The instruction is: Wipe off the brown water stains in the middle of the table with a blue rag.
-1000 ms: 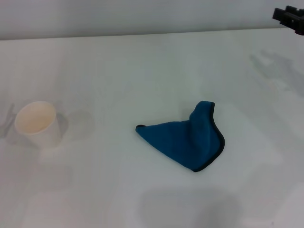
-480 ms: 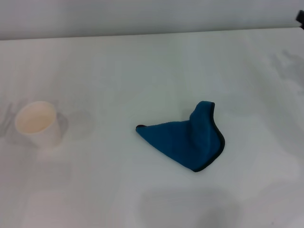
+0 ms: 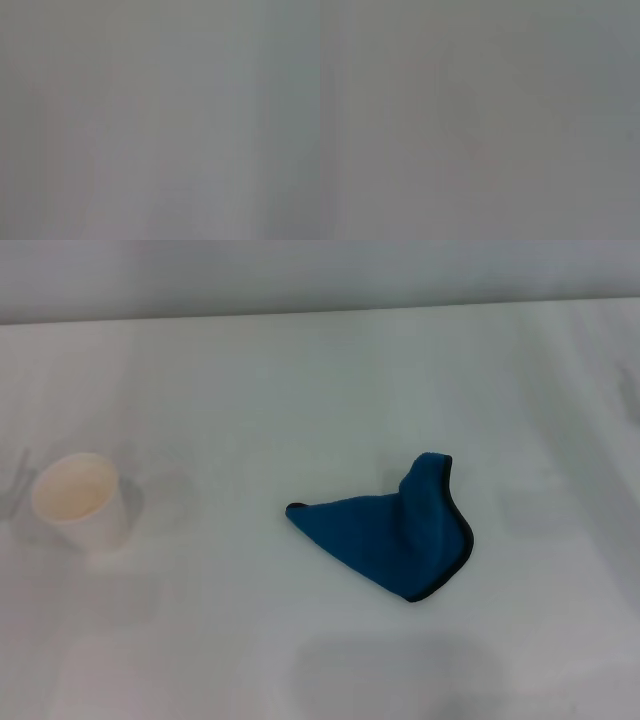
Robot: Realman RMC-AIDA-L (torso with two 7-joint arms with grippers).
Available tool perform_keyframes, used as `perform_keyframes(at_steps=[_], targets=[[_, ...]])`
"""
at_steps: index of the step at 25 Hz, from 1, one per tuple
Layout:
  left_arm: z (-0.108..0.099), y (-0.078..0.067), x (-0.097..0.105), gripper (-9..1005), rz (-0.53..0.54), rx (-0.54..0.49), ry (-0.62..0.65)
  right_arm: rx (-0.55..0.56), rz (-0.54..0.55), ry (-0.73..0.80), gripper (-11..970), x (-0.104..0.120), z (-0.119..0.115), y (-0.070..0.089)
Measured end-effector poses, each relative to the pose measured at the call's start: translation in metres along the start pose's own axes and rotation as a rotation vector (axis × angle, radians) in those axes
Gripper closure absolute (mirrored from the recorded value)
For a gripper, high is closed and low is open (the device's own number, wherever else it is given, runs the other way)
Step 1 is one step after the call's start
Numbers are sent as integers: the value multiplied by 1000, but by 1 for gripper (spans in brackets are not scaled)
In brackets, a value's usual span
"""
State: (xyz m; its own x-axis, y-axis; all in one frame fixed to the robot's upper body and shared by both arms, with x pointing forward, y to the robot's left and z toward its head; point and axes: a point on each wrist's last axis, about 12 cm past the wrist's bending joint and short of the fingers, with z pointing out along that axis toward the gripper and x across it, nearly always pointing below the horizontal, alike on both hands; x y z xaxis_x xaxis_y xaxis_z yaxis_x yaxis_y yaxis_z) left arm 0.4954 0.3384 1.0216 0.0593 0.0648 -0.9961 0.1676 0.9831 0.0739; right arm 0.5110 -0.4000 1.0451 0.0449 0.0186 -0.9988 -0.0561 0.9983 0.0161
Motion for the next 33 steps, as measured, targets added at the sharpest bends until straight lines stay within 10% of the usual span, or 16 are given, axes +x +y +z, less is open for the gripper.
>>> perform_keyframes(at_steps=[33], targets=[[-5, 1, 2, 113, -20, -29, 0, 183, -66, -31, 538, 7, -22, -14]])
